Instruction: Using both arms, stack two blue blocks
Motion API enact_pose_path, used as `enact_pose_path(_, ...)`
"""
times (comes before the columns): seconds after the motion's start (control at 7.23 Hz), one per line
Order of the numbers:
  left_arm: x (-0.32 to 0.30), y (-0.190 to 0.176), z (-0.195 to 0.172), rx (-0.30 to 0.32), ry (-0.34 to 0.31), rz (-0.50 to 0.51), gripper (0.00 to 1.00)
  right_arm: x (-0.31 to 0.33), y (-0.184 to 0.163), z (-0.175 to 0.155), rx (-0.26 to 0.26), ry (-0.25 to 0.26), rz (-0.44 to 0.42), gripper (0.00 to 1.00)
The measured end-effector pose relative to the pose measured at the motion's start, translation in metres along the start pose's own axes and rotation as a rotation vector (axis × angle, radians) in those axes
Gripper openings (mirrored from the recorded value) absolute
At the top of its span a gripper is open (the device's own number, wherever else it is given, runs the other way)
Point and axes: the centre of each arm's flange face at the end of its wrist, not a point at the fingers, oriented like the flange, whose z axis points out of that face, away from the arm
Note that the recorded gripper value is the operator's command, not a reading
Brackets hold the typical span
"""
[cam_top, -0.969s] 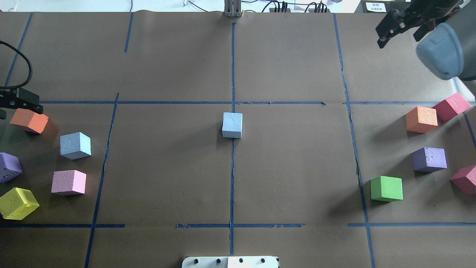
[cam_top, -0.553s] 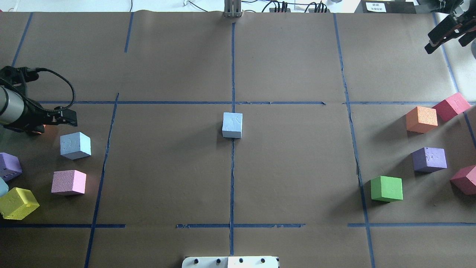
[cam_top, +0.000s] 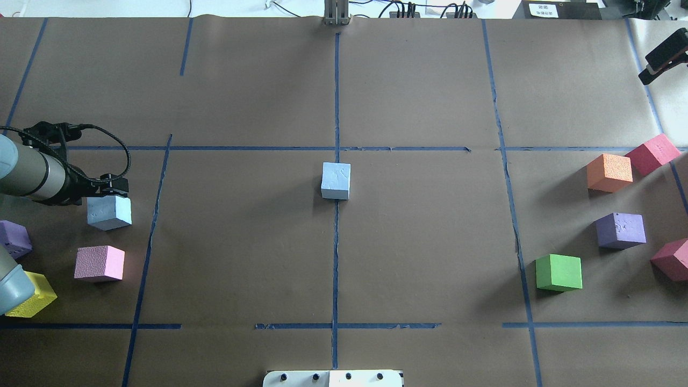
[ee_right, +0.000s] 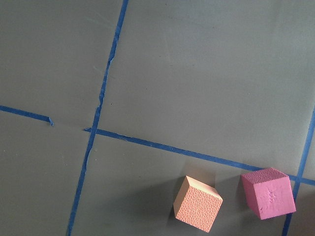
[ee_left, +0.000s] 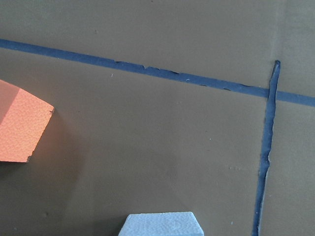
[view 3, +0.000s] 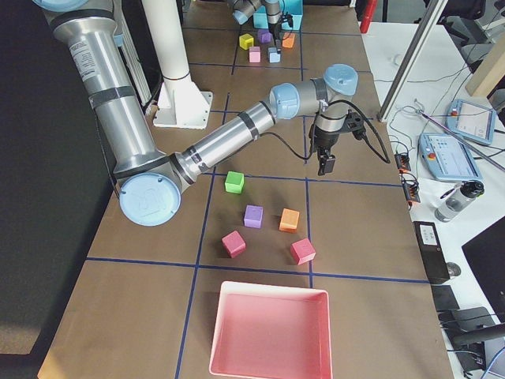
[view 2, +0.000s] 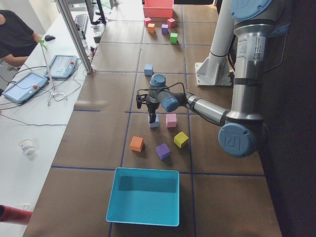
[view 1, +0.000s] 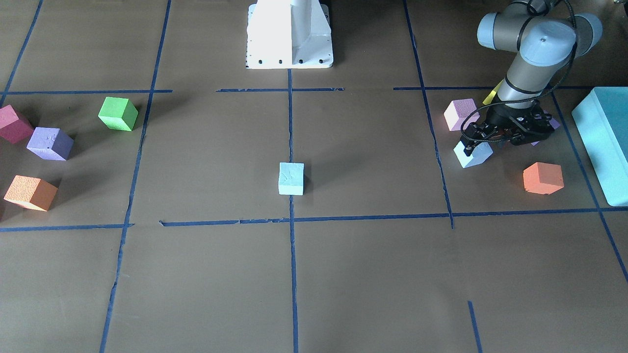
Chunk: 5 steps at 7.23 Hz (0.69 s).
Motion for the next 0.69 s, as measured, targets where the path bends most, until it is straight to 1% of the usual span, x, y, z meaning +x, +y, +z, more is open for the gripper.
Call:
enact_pose_path(0.14, 0.001, 0.007, 0.01, -0.016, -0.01, 0.01, 1.0, 0.001, 0.001, 0.0, 0.0, 0.001, 0.002, 1.0)
enact_pose_path(0.28, 0.002, 0.013, 0.019, -0.031, -0.021, 0.018, 0.75, 0.002, 0.001, 0.0, 0.0, 0.001, 0.005, 1.0)
enact_pose_path(0.42, 0.002, 0.016, 0.024, -0.041, -0.026, 0.022, 0.4, 0.003, 0.001, -0.001, 0.001, 0.001, 0.006, 1.0)
enact_pose_path(0.55, 0.003, 0.018, 0.025, -0.047, -0.025, 0.028, 0.21, 0.003, 0.001, -0.001, 0.002, 0.001, 0.007, 1.0)
enact_pose_path(0.69, 0.004, 0.019, 0.023, -0.05, -0.022, 0.035, 0.06, 0.004, 0.001, -0.002, 0.003, 0.0, 0.008, 1.0)
